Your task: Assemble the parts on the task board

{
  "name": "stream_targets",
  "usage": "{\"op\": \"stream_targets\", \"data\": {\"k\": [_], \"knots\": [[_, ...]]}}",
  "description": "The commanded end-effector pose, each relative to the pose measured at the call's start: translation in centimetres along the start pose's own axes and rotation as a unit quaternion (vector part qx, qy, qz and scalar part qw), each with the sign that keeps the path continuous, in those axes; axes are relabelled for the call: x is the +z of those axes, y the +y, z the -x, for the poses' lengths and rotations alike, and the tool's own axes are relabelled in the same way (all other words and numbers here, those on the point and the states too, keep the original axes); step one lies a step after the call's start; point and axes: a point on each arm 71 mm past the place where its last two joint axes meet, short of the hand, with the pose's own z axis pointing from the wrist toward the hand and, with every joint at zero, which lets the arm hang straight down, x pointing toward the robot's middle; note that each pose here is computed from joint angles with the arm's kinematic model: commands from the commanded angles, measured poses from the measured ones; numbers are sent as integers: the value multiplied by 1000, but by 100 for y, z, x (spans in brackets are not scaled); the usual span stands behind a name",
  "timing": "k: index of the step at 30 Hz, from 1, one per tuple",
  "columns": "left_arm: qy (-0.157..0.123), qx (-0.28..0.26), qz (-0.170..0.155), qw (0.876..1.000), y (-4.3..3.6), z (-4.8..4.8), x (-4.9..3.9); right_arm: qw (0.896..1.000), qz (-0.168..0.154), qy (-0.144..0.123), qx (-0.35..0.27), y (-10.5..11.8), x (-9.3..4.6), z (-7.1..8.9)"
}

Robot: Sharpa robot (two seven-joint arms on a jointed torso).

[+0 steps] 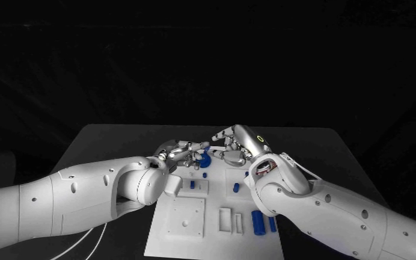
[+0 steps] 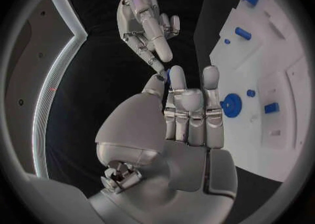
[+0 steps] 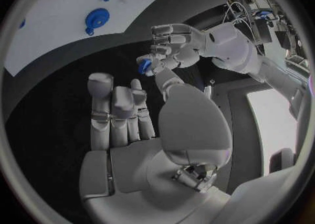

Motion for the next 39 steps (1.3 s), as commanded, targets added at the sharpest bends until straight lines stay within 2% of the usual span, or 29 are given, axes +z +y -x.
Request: {"op": "stream_targets", "data": {"k": [1,15,20,30,39], "knots": [[24,-9,-1,1000,-2,-70,-3,1000,10,-8,-13,24,-7,-21],[44,-13,3,999,5,-134,-9,1000,12,2,-19,17,-21,-81],[46,-13,4,999,6,-140,-8,1000,15,-4,-17,26,-26,-76],[43,-12,6,999,9,-125,-6,1000,21,-18,-7,25,-39,-43],[39,-10,7,999,12,-92,-4,1000,20,-14,-5,-11,-50,-31]]}}
